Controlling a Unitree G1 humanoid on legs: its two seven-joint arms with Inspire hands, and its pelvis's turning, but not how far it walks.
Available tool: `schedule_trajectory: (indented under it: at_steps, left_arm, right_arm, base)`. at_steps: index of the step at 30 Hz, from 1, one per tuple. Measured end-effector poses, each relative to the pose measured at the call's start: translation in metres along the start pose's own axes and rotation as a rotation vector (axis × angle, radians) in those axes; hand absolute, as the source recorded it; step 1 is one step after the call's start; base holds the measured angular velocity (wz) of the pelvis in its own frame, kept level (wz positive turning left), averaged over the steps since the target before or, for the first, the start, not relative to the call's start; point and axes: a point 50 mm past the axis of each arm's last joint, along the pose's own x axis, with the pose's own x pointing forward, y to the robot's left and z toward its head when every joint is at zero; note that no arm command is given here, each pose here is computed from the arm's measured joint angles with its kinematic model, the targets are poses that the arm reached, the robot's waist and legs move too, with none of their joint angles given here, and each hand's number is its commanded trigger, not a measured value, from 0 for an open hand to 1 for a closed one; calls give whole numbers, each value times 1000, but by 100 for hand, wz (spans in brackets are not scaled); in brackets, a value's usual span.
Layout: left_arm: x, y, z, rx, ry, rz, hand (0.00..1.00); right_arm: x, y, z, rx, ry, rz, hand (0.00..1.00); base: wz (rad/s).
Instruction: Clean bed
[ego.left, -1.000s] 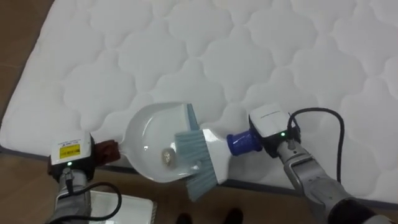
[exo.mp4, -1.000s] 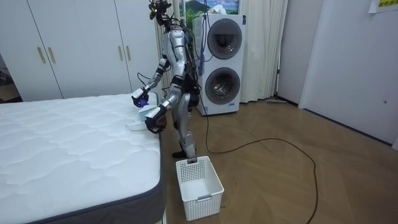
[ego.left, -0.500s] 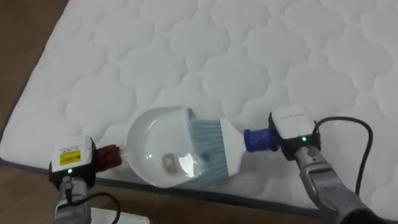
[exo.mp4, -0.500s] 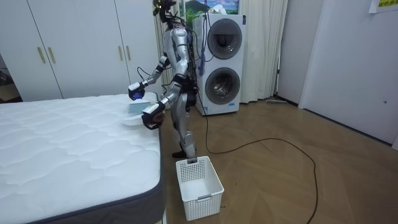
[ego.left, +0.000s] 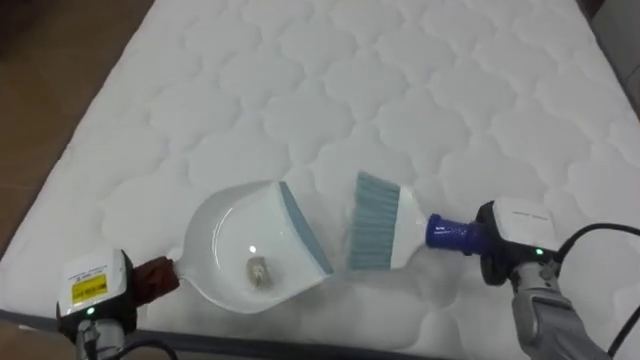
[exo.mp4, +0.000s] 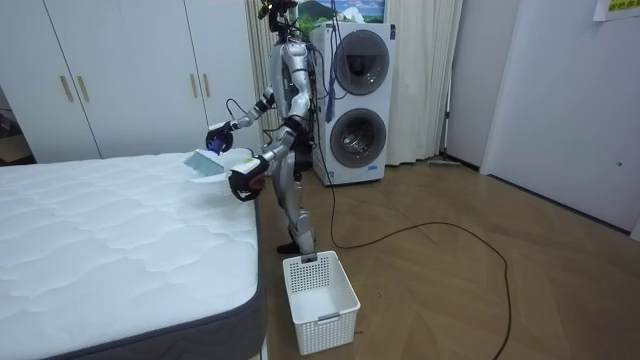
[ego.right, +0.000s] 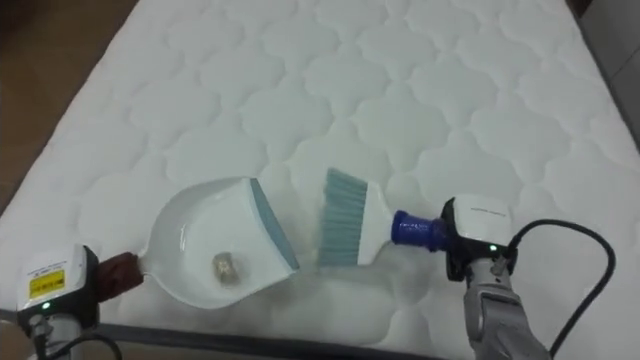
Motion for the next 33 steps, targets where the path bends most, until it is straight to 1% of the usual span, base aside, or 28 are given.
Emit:
schedule_trajectory:
  at_steps: [5, 10, 13, 15, 19, 21, 25, 28, 33]
  left_arm:
    - [-8, -7, -6, -30, 42, -24, 100]
    - [-8, -6, -10, -53, 69, -23, 100]
    - [-6, -1, -6, -76, 61, -21, 100]
    - [-3, 5, -1, -100, 53, 2, 100]
    - [-4, 5, -2, -103, 63, -3, 100]
    - [-4, 5, -2, -102, 64, -2, 100]
    - [-2, 7, -2, -117, 61, 13, 100]
    - [-1, 10, -1, -125, 56, 29, 100]
    - [-2, 13, -2, -147, 66, 45, 100]
  right_arm:
    - [0, 2, 1, 81, 36, 11, 0]
    - [0, 1, -2, 138, 69, 14, 0]
    - [0, 2, -4, 172, 95, 18, 0]
    - [0, 1, -7, 218, 126, -3, 0]
    - [0, 1, -9, 261, 158, -27, 0]
    - [-1, 0, -12, 310, 190, -42, 0]
    - [-1, -1, -13, 337, 208, -59, 0]
    - [-1, -1, -12, 369, 215, -61, 0]
    - [0, -2, -7, 474, 238, -55, 0]
  base:
    - [5]
    - [23]
    - [52]
    - [92]
    - [73]
    - [66]
    - [60]
    - [22]
    - [18]
